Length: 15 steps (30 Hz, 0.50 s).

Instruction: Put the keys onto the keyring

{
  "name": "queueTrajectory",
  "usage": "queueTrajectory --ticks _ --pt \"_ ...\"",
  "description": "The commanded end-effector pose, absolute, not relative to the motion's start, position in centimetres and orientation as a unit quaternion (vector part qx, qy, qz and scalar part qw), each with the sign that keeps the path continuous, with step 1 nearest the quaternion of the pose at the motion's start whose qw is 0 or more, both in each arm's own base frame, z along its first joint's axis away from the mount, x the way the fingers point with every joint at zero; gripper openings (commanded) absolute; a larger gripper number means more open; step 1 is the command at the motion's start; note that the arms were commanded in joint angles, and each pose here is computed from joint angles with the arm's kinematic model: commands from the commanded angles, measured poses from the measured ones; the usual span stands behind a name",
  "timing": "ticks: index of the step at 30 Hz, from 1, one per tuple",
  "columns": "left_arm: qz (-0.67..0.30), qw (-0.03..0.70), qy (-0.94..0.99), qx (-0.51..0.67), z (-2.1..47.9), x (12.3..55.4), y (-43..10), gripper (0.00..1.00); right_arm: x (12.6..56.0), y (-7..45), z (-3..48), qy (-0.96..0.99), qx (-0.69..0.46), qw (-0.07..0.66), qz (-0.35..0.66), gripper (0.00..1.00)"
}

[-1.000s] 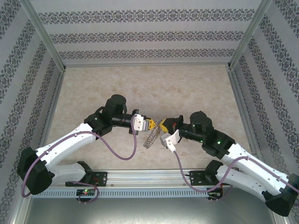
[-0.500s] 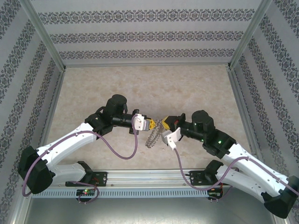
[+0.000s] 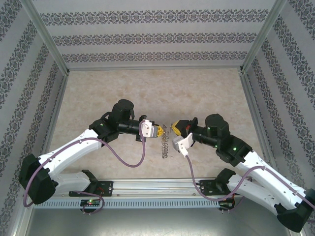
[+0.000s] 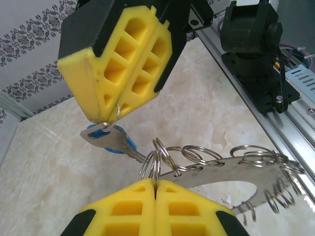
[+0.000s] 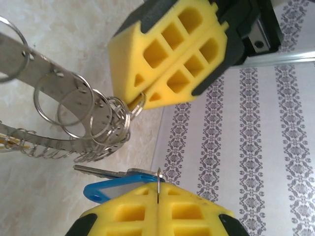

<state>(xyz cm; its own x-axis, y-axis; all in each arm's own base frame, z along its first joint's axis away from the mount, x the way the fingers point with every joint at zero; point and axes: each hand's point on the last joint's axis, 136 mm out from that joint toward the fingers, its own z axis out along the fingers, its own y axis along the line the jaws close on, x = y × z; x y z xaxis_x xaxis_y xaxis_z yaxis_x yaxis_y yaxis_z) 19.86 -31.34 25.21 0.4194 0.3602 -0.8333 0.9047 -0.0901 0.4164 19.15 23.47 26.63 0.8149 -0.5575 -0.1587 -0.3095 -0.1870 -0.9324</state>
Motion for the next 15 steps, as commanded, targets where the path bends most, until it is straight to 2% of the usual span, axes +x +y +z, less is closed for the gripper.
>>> queueTrajectory --ticks 1,15 --pt "-0.283 0.514 0.447 0.675 27.6 20.1 -31.4 0.00 18.3 23.9 26.7 0.247 -0.781 0.563 -0.108 0.00" --pt "-0.286 0.517 0.442 0.675 27.9 20.3 -31.7 0.00 17.7 25.0 25.7 0.226 -0.793 0.555 -0.107 0.00"
